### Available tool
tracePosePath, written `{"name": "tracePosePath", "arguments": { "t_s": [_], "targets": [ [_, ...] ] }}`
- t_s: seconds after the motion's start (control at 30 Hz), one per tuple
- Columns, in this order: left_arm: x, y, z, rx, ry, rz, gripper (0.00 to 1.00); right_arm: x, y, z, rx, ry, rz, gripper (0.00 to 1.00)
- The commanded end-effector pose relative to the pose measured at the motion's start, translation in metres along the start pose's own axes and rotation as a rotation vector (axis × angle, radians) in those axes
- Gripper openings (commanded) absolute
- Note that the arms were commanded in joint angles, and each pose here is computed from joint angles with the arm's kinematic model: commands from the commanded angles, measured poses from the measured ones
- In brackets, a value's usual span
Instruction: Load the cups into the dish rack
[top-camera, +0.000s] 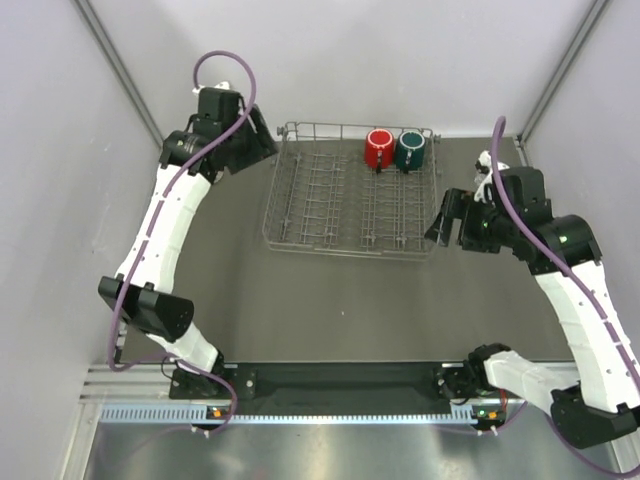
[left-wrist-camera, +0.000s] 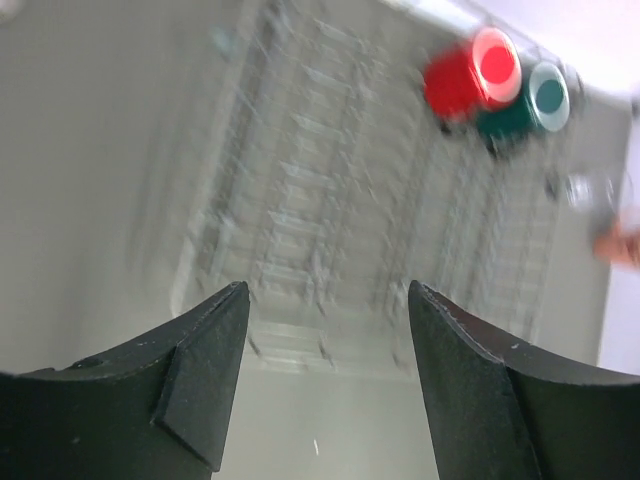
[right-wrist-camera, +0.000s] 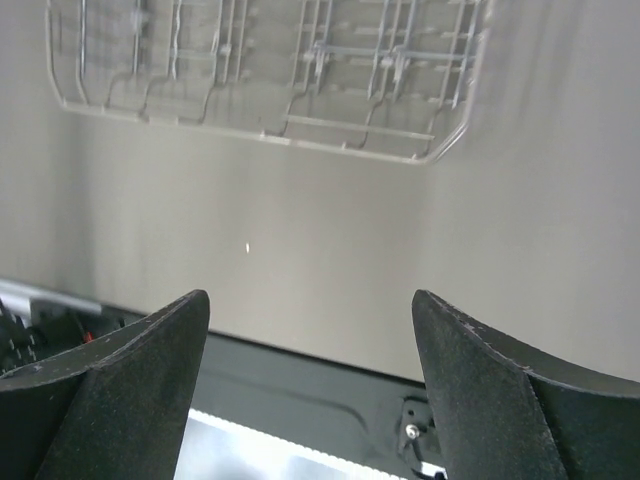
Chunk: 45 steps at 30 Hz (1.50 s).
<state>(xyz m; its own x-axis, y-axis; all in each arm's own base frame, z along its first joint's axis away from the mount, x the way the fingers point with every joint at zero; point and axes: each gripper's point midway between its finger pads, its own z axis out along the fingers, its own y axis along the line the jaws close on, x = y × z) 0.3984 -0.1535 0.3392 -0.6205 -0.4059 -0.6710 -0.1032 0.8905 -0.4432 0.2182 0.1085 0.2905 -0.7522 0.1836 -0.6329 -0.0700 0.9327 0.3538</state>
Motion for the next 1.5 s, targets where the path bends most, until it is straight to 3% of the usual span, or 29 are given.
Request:
{"name": "tracePosePath", "arguments": {
  "t_s": [0.0,0.2,0.33,0.43,0.6,0.77,1.03,1.17,1.27,1.47],
  "targets": [
    [-0.059,-0.009,0.001,0.106,-0.200,0.008,0.70,0.016,0.008,-0.005,-0.075,0.041,-0.075,0.82],
    [-0.092,0.055,0.062,-0.172,-0.347,0.217,0.71,0.041,0.013,0.004,-0.158,0.114,-0.098,0.83],
    [-0.112,0.073,0.101,-0.206,-0.416,0.323,0.71,0.056,0.012,0.012,-0.183,0.141,-0.072,0.83],
    [-0.118,0.091,0.135,-0.251,-0.399,0.429,0.71,0.067,0.010,0.014,-0.189,0.157,-0.052,0.83],
    [-0.128,0.145,0.177,-0.331,-0.383,0.407,0.69,0.073,0.007,0.015,-0.181,0.155,-0.029,0.83],
    [-0.135,0.169,0.205,-0.364,-0.409,0.461,0.68,0.080,0.003,0.024,-0.168,0.167,0.001,0.83],
    [-0.153,0.202,0.222,-0.394,-0.434,0.409,0.68,0.096,-0.003,0.028,-0.159,0.195,0.042,0.83],
    [-0.147,0.206,0.231,-0.394,-0.416,0.411,0.67,0.097,-0.004,0.028,-0.152,0.196,0.049,0.83],
    [-0.146,0.231,0.229,-0.444,-0.403,0.393,0.60,0.097,-0.006,0.030,-0.140,0.201,0.052,0.83],
    [-0.137,0.248,0.240,-0.462,-0.385,0.355,0.61,0.098,-0.008,0.032,-0.129,0.205,0.051,0.83]
  ]
}}
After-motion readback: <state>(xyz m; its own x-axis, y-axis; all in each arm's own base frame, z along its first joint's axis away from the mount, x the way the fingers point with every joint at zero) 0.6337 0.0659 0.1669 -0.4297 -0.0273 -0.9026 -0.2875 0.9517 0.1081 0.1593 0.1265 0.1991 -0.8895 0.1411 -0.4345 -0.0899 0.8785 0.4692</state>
